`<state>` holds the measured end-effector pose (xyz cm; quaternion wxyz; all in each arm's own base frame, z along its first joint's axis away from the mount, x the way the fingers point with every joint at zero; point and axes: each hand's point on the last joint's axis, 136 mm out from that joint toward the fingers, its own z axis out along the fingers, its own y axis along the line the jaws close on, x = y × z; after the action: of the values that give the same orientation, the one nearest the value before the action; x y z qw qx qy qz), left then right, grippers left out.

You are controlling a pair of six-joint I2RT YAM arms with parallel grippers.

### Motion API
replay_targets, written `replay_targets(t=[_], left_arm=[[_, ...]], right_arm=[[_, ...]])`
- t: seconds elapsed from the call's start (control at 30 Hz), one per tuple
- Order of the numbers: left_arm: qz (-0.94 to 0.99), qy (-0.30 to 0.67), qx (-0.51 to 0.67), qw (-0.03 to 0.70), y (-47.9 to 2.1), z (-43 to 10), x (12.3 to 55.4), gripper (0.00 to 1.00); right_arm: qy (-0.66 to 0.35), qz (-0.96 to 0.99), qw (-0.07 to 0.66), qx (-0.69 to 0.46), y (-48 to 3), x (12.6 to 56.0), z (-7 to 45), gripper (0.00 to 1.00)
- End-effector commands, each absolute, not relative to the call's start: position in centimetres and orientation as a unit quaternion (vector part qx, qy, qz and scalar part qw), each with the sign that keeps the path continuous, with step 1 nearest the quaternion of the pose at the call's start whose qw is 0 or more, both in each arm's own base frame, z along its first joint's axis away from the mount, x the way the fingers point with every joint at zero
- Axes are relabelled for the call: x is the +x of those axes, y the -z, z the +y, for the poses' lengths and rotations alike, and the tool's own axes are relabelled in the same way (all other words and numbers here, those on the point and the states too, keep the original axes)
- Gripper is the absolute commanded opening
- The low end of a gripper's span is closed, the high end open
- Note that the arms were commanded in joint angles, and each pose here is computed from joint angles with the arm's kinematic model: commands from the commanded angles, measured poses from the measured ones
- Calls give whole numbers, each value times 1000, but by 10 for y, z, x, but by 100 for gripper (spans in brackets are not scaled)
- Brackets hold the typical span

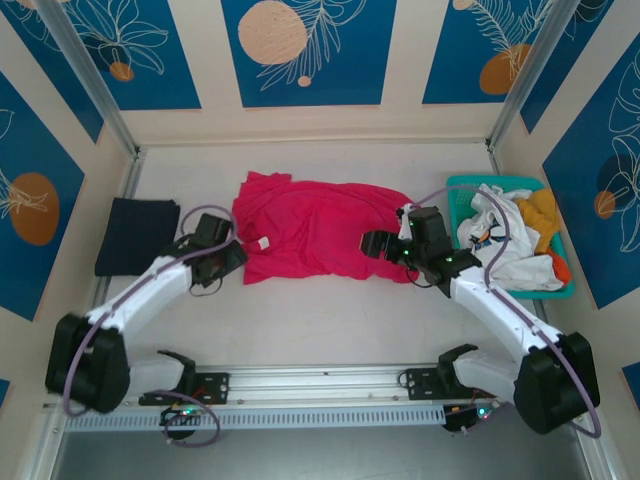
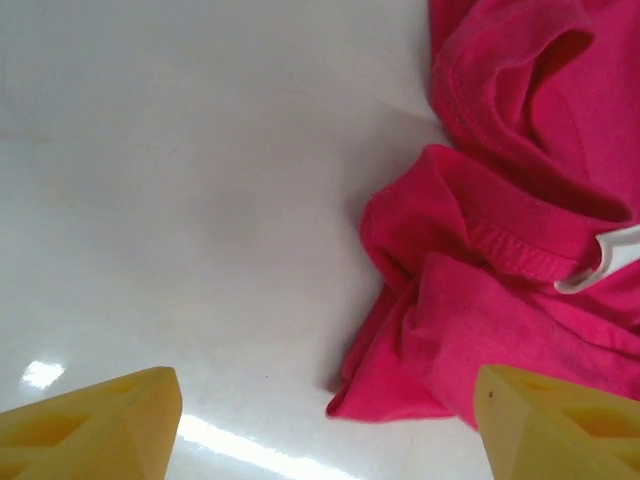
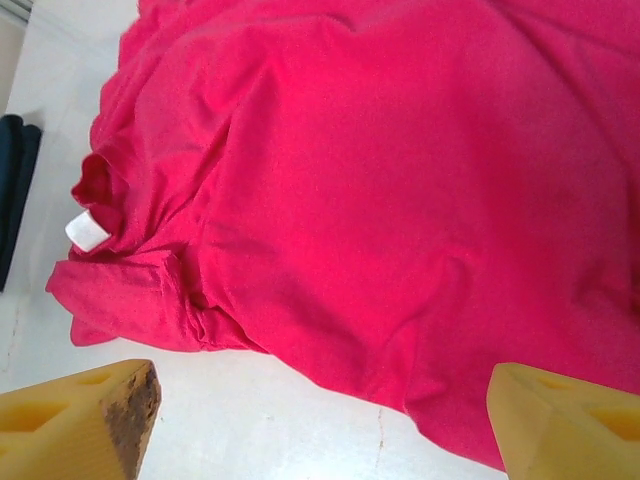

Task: Fold and stack the t-shirts

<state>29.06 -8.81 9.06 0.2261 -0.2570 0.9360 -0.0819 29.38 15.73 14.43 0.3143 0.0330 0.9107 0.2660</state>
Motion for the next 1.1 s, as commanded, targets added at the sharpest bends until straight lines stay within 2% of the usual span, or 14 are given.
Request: replay_targets(t=[0.0,0.27,0.53,0.6,0.7,0.73,0.9,1.07], left_arm=[[945,74,-197,249,-112,-116,331,73],[971,22,-145,188,-83,-160,370,58],[974,-12,-156,165,-61,-156,369,40],[974,-16,-157,164,-58,-154,368,30],[972,-13,-159,172,-61,-153,371,4],[971,-11,-158,180,-65,-153,373,0],[957,-15,-166,237,-115,-138,371,0],[944,-4,-189,270,-154,-116,340,0]], right_arm=[[-283,904,318,36,-146,299,170,85],[-276,905,322,38,-146,299,170,84],[-264,908,322,48,-141,298,163,83],[-265,907,322,51,-141,299,163,83],[-265,907,324,51,-142,301,163,83],[-266,906,325,49,-144,301,163,83],[-263,905,330,45,-146,303,163,82],[-259,907,331,35,-147,313,169,82]])
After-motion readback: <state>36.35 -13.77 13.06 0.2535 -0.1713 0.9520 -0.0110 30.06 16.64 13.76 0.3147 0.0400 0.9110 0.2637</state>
